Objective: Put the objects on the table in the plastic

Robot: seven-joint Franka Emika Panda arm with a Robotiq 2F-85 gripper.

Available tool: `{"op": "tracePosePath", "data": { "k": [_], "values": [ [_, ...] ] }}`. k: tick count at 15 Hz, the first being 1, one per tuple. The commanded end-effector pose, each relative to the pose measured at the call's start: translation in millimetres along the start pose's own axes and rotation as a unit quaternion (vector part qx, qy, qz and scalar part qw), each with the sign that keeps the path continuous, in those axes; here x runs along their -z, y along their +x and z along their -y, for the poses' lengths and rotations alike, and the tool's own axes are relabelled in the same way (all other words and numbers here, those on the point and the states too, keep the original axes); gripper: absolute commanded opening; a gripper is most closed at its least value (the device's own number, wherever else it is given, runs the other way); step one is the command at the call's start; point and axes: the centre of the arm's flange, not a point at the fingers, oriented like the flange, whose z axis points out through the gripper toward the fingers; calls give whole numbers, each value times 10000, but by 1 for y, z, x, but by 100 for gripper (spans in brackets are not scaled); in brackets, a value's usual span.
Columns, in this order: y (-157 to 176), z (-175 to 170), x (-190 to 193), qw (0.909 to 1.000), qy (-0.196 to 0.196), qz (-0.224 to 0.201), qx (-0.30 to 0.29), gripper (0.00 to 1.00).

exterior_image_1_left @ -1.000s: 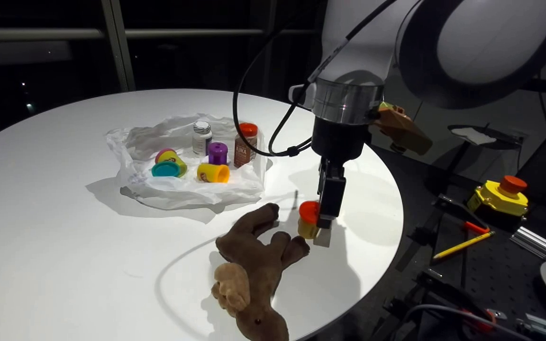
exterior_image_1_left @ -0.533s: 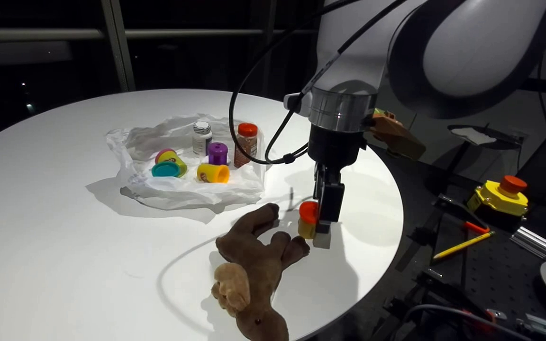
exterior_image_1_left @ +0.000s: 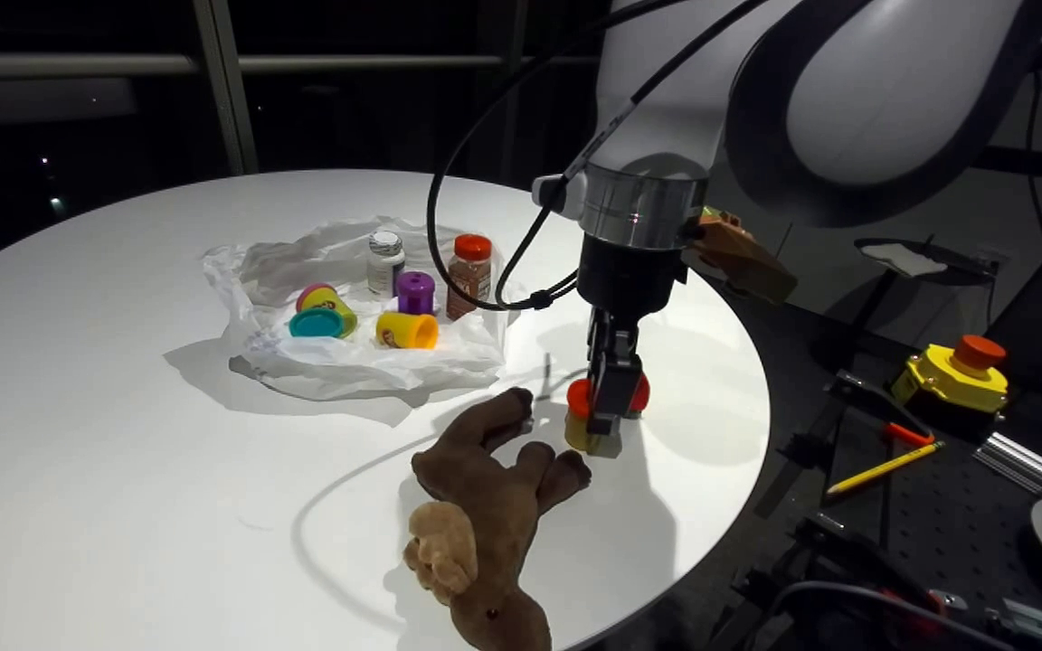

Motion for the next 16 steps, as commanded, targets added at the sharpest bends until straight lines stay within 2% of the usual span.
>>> {"op": "tracePosePath", "data": {
  "k": [1, 5, 8, 13, 16],
  "values": [
    [10, 6, 45, 9990, -150, -410, -75, 28],
    [46, 17, 95, 9960, -432, -757, -179, 28],
    [86, 11, 114, 9927, -589, -1020, -255, 27],
    [152, -15, 114, 9799, -957, -1698, -422, 23],
    [185, -33, 101, 9777, -1027, -1748, -544, 23]
  ]
}}
